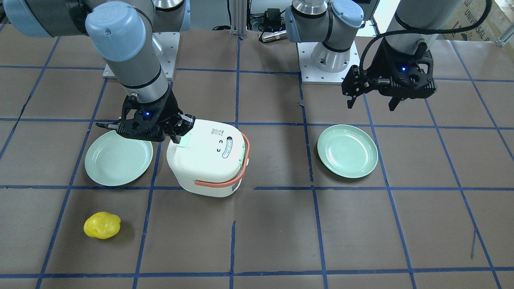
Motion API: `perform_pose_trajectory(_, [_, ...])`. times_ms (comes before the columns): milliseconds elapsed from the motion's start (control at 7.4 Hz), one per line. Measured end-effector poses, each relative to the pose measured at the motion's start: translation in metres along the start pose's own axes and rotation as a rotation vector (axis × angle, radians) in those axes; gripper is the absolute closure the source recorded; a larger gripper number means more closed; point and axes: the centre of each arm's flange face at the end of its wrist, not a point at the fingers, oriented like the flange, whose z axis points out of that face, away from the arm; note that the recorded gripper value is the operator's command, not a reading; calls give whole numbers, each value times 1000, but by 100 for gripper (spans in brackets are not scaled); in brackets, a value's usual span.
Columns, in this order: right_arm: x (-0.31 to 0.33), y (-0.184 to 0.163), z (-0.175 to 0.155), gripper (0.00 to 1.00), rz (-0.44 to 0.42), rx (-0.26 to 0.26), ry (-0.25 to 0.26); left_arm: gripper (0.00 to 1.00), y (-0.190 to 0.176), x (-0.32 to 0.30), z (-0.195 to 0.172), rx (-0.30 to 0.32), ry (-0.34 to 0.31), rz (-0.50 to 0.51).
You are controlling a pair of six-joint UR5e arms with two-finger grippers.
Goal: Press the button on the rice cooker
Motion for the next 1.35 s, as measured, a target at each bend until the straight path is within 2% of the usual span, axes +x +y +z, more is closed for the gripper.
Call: perform_pose_trajectory(1351, [3, 0, 5, 91, 8, -8, 2, 0, 0, 0, 0, 0, 0, 0])
